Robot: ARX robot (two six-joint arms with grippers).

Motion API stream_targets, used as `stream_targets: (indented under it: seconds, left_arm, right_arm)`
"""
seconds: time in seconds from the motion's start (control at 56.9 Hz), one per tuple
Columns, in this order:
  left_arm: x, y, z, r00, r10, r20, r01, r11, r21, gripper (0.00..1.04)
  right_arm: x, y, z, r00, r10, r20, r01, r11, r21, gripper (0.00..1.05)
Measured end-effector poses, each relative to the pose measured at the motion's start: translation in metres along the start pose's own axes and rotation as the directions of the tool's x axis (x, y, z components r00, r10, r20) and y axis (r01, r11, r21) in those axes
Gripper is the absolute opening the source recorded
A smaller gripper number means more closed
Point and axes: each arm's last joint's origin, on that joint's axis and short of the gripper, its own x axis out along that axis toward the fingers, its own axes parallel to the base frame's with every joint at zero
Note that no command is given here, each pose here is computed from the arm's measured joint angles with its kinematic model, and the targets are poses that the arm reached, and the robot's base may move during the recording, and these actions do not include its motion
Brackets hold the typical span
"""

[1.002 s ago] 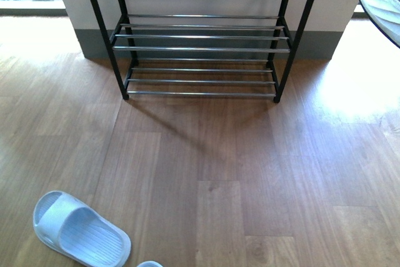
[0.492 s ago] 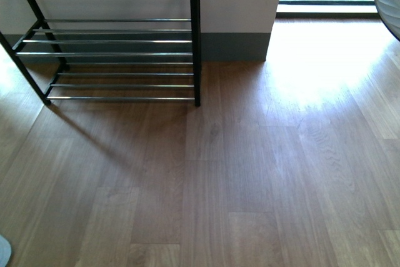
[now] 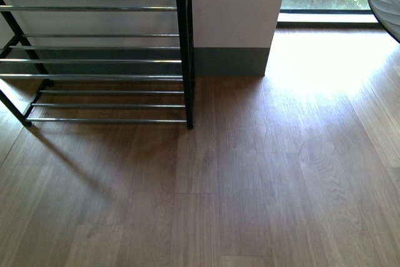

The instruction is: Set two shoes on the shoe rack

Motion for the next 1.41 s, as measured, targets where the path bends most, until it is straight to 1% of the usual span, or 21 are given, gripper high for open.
stream_targets:
  seconds: [0.58, 0.827, 1.407]
  left_arm:
    - [-0.0001, 0.0002, 0.0, 1.0, 0.005, 0.001, -0.005, 1.0, 0.0, 0.02]
    - [0.0001, -0.0004, -0.0006, 1.0, -0.011, -0.003, 0.011, 1.0, 0.002, 0.02]
    - [0.0001, -0.0002, -0.0007, 1.0, -0.001, -0.002, 0.001, 1.0, 0.003, 0.02]
  right_arm:
    - [0.0002, 0.0008, 0.0005, 1.0, 0.009, 0.006, -0.009, 1.0, -0.001, 0.01]
    - [-0.0002, -0.0006, -0.0006, 1.0, -0.015, -0.011, 0.015, 1.0, 0.001, 0.01]
    - [0.0, 0.0, -0.0004, 1.0, -0.001, -0.002, 0.001, 1.0, 0.001, 0.01]
